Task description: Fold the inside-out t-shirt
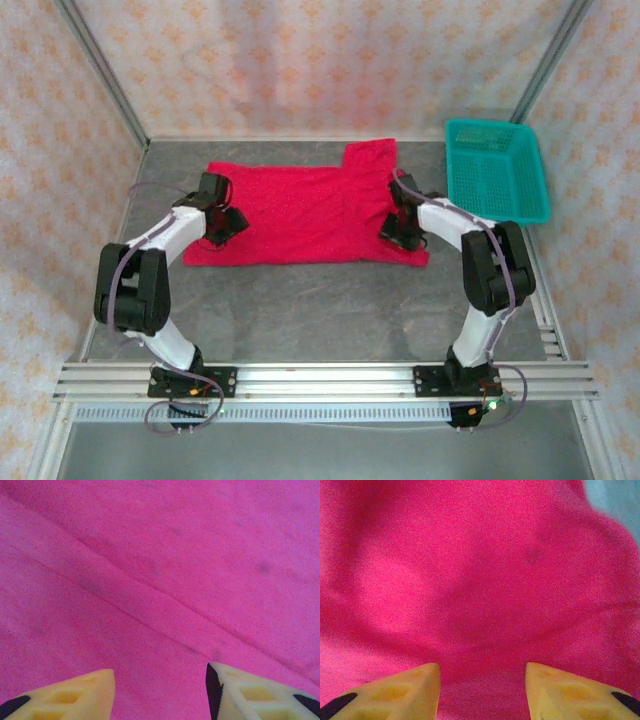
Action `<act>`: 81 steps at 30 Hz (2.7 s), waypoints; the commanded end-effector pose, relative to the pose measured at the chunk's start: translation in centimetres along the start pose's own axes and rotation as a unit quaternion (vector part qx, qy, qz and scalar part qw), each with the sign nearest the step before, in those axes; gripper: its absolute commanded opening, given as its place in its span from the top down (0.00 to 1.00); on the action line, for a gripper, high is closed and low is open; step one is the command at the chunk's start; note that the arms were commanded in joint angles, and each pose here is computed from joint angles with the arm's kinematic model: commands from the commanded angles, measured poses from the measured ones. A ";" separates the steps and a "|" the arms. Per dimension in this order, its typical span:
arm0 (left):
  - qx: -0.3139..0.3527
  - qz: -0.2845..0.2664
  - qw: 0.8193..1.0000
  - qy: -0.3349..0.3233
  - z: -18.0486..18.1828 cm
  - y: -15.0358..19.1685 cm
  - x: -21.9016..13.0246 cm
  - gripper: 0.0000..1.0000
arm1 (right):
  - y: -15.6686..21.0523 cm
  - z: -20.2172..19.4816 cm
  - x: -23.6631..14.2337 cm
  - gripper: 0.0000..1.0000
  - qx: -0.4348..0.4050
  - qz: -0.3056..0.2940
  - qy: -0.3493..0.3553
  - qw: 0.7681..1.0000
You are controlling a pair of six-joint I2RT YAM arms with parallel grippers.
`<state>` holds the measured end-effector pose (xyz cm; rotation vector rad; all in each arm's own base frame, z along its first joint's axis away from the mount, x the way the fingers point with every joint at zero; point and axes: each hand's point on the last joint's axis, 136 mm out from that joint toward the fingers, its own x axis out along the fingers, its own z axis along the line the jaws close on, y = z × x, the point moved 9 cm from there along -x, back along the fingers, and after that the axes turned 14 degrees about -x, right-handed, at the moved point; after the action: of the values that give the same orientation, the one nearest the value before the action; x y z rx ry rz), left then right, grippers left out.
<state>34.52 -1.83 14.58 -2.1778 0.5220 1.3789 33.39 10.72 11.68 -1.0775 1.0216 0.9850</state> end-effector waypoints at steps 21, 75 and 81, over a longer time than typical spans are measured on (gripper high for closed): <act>0.056 -0.155 0.986 0.018 -2.1 0.2 -8.7 0.46 | 2.5 -0.4 -9.9 0.47 0.016 -0.140 -0.008 0.990; 0.104 -0.082 0.991 -0.030 -9.6 -9.2 -2.1 0.50 | -10.4 2.9 -8.6 0.35 -0.015 -0.198 0.081 0.977; 0.117 -0.079 0.989 -0.040 -12.2 -12.7 2.6 0.50 | -16.5 3.3 -5.1 0.35 -0.011 -0.200 0.153 0.968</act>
<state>51.35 -0.25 19.62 -2.0038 0.4189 1.1780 47.60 11.37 21.26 -1.3365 0.8738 0.5482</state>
